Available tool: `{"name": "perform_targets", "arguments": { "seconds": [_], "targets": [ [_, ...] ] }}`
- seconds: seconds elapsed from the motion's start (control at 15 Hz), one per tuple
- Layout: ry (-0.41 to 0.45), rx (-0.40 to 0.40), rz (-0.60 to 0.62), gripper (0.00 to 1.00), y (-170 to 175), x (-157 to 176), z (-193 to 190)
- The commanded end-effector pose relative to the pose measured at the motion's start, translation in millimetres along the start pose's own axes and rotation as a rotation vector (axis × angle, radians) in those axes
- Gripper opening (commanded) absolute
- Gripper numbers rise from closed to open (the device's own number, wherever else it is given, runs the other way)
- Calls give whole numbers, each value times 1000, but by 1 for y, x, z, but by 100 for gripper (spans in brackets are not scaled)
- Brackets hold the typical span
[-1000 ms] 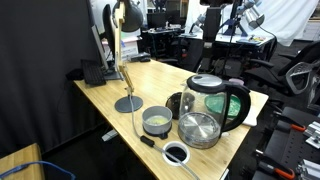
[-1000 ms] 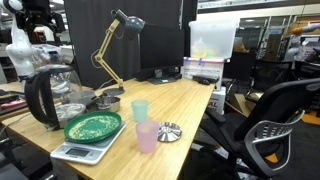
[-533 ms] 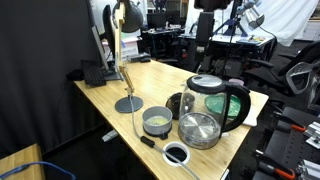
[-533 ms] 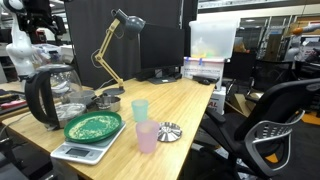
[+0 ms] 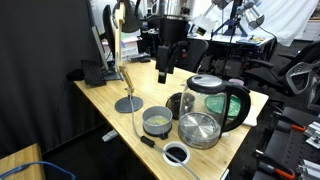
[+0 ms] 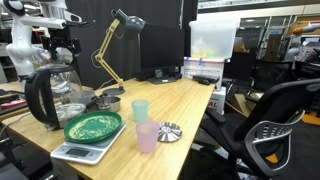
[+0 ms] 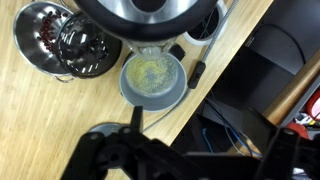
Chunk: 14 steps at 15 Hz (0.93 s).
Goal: Move the gray bowl to the right of the silver pot
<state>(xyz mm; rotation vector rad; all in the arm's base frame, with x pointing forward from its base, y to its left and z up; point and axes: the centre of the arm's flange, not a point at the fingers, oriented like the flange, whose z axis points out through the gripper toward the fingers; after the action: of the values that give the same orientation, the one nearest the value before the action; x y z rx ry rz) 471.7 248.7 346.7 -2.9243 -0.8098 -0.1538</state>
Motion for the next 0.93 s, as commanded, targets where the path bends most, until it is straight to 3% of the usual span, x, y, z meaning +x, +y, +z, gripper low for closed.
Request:
{"name": "perform_targets", "arguments": {
  "seconds": [0.0,0.73,0.87],
  "targets": [
    [-37,20,-35,100,8,36,30],
    [-178,-35,-46,100,53,42,129],
    [-174,-25,-48,100,51,32,129]
  ]
}}
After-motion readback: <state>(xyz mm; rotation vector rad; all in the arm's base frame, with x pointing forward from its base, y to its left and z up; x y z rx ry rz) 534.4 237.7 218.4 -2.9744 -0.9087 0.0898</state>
